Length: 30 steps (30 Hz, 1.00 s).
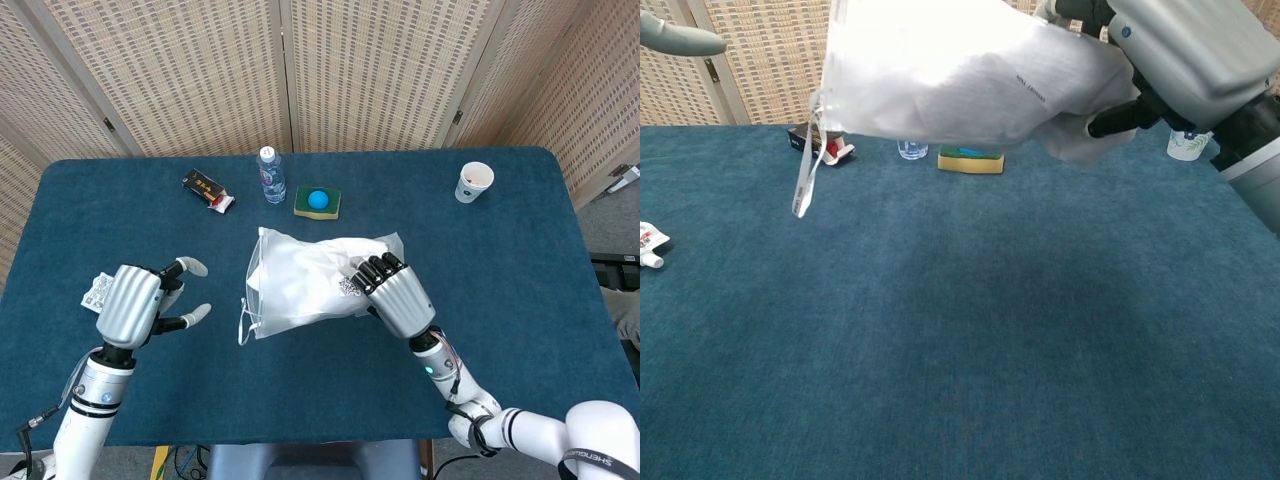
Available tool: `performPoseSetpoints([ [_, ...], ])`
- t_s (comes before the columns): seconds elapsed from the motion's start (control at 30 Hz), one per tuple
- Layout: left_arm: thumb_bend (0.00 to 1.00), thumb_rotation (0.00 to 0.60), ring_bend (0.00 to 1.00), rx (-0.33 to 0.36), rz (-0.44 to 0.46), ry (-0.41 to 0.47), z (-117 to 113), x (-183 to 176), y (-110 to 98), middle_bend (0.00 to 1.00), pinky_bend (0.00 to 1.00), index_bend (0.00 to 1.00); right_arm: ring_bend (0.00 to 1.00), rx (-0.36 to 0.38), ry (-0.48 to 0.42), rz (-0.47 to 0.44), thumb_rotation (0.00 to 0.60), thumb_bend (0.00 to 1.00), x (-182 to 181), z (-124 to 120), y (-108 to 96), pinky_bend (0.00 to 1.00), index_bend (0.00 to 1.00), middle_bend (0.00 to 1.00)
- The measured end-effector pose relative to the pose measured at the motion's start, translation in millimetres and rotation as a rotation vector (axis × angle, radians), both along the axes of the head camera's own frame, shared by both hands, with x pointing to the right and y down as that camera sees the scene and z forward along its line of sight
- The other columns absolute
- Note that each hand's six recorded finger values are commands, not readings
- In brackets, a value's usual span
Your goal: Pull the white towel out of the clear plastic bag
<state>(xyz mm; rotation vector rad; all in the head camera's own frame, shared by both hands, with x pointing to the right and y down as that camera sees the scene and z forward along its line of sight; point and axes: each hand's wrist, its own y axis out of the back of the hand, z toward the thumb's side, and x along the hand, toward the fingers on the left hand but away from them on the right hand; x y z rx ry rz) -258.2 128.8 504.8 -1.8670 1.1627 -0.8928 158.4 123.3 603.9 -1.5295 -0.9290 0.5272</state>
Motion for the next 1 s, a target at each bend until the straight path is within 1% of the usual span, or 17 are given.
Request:
performPoseSetpoints([
  [0.2, 0.06, 0.6, 0.99, -0.042, 0.023, 0.05, -3.7, 14.4, 1.6, 1.0, 1.0, 0.33, 0.66, 0.018, -0.036, 0.014, 0.6, 0.62, -3.5, -0.2, -1.9, 0.63, 0.67, 0.73],
  [0.3, 0.05, 0.6, 0.99, -0.054, 0.034, 0.076, -6.7, 21.2, 0.1, 1.0, 1.0, 0.3, 0.66, 0.026, -0.043, 0.014, 0.6, 0.62, -6.0, 0.6, -1.8, 0.63, 0.67, 0.73],
  [0.5, 0.03, 0.6, 0.99, -0.072, 0.068, 0.112, -13.1, 35.3, -3.6, 1.0, 1.0, 0.3, 0.66, 0.041, -0.071, 0.016, 0.6, 0.62, -10.1, -0.8, -1.9, 0.63, 0.67, 0.73],
  [0.63, 0.03, 0.6, 0.99, -0.083, 0.095, 0.115, -16.4, 45.4, -5.9, 1.0, 1.0, 0.3, 0.66, 0.053, -0.091, 0.018, 0.6, 0.62, -12.1, -2.4, -2.2, 0.63, 0.67, 0.73],
  [1.0, 0.03, 0.6, 0.99, -0.123, 0.126, 0.118, -16.9, 59.4, -7.2, 1.0, 1.0, 0.3, 0.66, 0.061, -0.137, 0.023, 0.6, 0.62, -14.6, -4.4, -3.7, 0.63, 0.67, 0.73],
])
